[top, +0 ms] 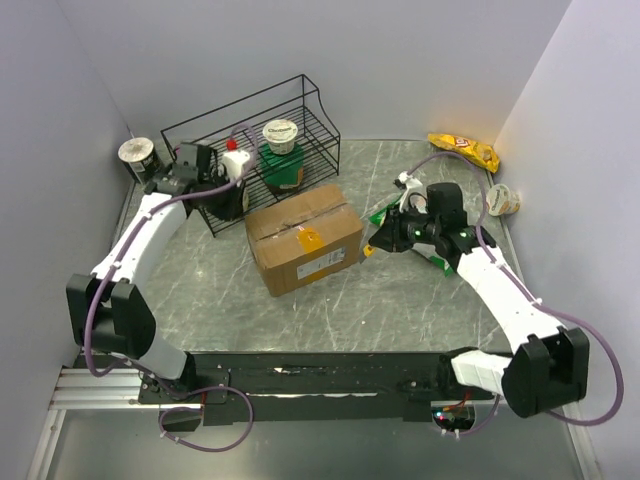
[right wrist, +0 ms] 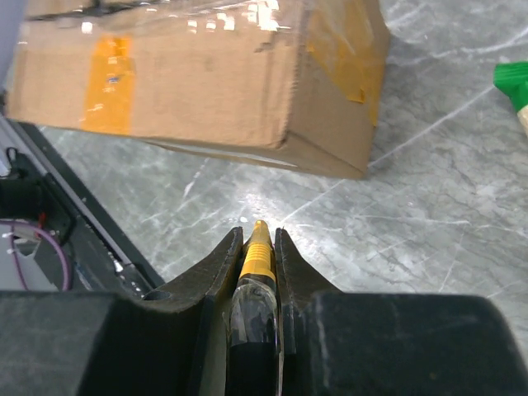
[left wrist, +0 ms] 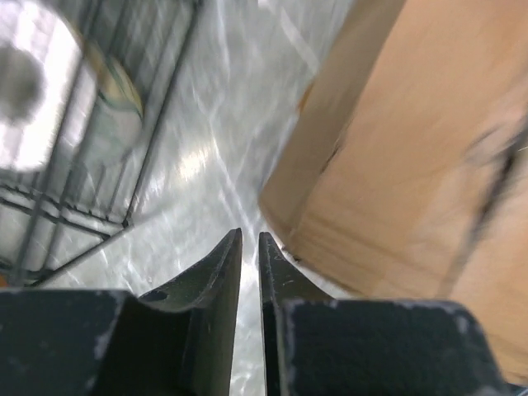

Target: Unpack the express box

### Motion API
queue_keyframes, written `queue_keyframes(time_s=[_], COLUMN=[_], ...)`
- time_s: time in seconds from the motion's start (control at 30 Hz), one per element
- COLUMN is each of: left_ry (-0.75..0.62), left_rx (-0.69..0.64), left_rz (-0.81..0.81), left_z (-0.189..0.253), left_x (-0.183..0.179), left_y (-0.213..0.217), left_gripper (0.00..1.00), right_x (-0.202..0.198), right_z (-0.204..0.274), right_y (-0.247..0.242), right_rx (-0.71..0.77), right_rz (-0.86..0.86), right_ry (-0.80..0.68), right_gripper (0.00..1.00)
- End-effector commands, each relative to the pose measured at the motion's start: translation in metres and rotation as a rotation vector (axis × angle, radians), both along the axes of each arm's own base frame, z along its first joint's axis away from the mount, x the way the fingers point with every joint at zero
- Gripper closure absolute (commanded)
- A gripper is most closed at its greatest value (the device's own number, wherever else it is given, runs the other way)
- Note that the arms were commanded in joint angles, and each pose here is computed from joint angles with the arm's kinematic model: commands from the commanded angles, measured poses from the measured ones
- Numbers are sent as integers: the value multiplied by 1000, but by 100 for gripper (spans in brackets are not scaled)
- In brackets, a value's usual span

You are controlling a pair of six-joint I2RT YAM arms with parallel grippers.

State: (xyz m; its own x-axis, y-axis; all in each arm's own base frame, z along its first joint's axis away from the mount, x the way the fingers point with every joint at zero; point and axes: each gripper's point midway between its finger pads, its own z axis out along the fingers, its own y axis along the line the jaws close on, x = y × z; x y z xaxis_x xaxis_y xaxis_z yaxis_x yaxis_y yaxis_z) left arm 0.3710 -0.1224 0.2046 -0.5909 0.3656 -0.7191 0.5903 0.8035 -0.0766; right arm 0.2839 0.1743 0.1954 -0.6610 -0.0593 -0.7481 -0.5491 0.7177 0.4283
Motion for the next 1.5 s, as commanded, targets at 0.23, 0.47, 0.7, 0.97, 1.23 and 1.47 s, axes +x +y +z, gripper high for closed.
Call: queue_keyframes(time_s=[0.23,0.47,0.7,0.97,1.23,1.47], left_ry=[-74,-211,-253,-234,-163,-206], left_rx=[66,-60,-34,-17,9,-122], left_rz=[-232,-480,-258,48,-132,-381], left_z=[-28,-10,27,34,-3,10], left_x=[-32,-97,-82,-30,-26,-66], left_y=[-11,-63,-44,1,-21,-83], left_gripper=[75,71,68,93,93,89], right_x=[44,90,135,97,98,135], right_z=[7,1,-1,0,4,-5], right_y=[22,33,37,27,21,29], right_rx=[-34,-146,-203,-176,-233,-263], right_rz=[15,28,8,-10,18,31], right_ry=[-78,-142,-171,-141,-177,-228], right_gripper=[100,100,100,100,100,100])
